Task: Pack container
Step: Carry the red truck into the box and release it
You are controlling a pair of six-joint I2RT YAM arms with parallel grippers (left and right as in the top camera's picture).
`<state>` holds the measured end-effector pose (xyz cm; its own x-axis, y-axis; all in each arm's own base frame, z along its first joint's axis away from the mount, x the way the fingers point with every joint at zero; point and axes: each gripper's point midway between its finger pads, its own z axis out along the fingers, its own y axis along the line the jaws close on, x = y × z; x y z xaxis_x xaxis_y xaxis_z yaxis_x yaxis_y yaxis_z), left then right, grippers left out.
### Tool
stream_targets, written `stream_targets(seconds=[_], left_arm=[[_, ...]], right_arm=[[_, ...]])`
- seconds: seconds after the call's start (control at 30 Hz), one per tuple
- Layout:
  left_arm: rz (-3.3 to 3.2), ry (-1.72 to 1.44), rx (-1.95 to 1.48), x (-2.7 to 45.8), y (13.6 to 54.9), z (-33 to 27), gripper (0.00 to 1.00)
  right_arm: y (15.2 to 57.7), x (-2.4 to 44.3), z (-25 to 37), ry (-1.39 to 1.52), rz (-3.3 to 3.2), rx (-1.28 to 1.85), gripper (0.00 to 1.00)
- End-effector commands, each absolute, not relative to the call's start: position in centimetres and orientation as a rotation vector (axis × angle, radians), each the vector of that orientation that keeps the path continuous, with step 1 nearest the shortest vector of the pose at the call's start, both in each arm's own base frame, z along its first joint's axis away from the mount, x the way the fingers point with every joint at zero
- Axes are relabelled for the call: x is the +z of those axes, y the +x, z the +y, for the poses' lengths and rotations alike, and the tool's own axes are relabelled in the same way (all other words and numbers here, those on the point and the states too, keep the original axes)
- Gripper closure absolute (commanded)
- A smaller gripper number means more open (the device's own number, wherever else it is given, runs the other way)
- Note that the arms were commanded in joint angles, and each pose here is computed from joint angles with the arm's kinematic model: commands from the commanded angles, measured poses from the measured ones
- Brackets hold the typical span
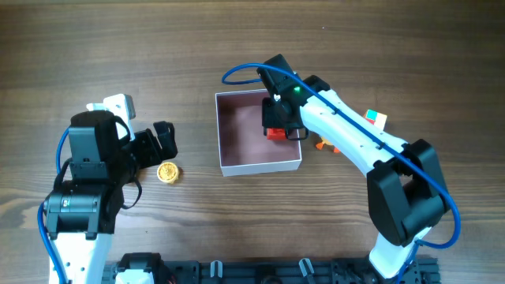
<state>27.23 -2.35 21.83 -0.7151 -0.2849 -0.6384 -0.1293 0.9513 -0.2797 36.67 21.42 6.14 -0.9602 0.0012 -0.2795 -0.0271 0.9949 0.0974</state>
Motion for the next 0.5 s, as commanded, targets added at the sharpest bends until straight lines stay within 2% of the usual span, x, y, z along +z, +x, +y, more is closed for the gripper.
stream_targets(seconds=[0.0,0.03,0.07,0.17,0.23,0.37,0.47], left_arm=[[2.350,-0.282,-0.302,22.8,27.4,-2.7,0.00],[2.351,-0.282,-0.302,22.8,27.4,-2.7,0.00],[2.351,-0.282,-0.302,22.8,27.4,-2.7,0.00],[2.351,-0.283,-0.302,22.7,27.4,-2.7,0.00],[2.351,-0.283,-0.302,22.7,27.4,-2.7,0.00],[2.352,-0.283,-0.302,22.7,27.4,-2.7,0.00],[2.351,-0.283,-0.302,22.7,27.4,-2.7,0.00]], right_arm=[[37.1,6.3,21.8,-0.024,2.842,0.168,0.57],[37.1,6.3,21.9,-0.046,2.840,0.166,0.33],[37.1,6.3,21.8,-0.073,2.839,0.162,0.30],[37.2,7.1,21.9,-0.071,2.821,0.174,0.25],[37.5,9.3,22.0,-0.074,2.774,0.202,0.25],[37.7,18.8,21.0,-0.130,2.600,0.215,0.24],[36.6,27.5,14.8,0.121,2.407,0.094,0.17]])
